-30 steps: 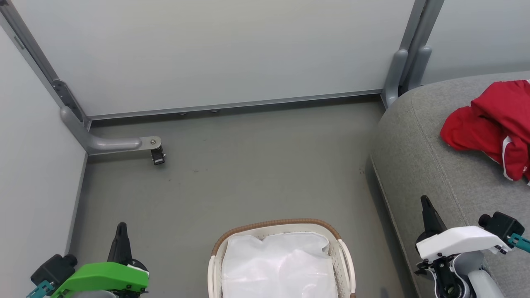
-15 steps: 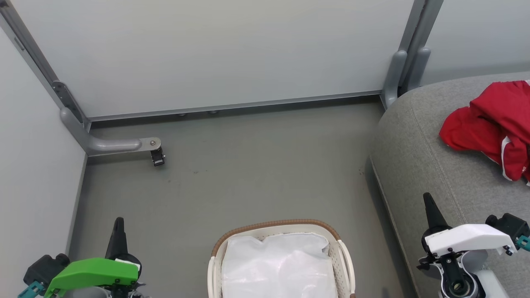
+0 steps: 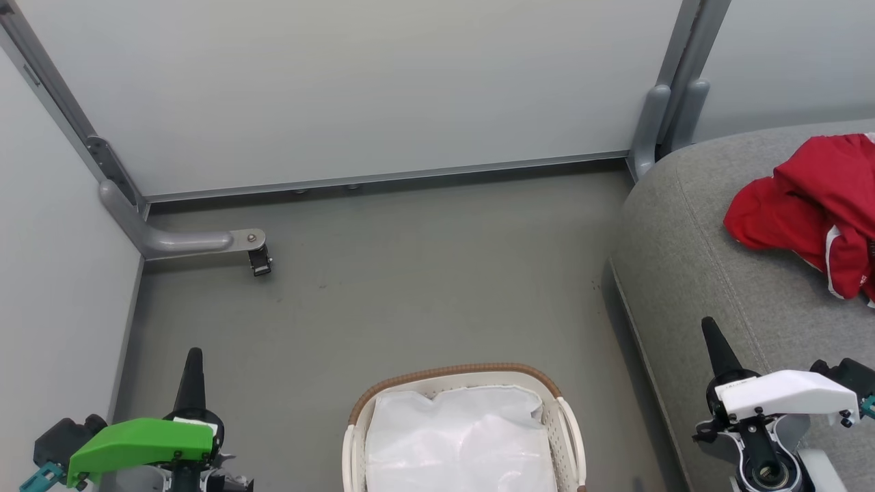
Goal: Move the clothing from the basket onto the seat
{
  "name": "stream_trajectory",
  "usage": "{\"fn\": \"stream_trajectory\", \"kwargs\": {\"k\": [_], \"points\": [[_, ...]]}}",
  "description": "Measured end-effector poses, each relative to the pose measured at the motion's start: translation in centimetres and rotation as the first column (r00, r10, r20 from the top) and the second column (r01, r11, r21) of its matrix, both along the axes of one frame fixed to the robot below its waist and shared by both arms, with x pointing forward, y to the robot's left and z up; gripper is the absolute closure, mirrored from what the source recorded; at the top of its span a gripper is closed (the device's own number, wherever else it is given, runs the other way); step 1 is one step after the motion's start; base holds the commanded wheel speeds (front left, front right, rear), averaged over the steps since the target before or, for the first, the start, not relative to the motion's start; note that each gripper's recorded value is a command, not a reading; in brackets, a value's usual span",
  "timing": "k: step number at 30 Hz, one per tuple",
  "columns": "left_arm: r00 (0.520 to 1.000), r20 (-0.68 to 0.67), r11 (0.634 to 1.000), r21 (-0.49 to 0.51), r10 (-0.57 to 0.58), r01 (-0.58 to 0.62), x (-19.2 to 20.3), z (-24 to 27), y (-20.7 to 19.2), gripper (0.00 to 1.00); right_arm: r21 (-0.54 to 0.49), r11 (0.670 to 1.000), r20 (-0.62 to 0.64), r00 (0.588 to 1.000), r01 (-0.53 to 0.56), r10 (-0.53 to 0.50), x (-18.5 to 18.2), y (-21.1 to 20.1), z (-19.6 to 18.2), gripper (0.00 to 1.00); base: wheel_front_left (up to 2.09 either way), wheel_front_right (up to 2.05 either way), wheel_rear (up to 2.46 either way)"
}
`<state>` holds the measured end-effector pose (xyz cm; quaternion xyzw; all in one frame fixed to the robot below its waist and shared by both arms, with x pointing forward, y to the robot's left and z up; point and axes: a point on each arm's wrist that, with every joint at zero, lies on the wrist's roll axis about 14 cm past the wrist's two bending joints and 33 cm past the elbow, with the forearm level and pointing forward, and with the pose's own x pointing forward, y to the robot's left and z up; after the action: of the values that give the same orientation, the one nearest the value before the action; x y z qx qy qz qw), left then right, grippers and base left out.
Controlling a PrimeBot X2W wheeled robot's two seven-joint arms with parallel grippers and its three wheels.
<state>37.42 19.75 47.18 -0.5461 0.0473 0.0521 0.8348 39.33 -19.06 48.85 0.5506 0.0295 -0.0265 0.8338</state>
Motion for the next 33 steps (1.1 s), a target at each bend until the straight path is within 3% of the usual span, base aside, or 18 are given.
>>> {"fn": "stream_trajectory", "kwargs": {"k": [33], "points": [[0.997,0.082,0.963,-0.269,0.010,0.012,0.8,2.3,0.1,1.00,0.266,0.964,0.053,0.999,-0.004,-0.011,-0.2,-0.5,1.7,1.00,0.00,0.00,0.00]]}}
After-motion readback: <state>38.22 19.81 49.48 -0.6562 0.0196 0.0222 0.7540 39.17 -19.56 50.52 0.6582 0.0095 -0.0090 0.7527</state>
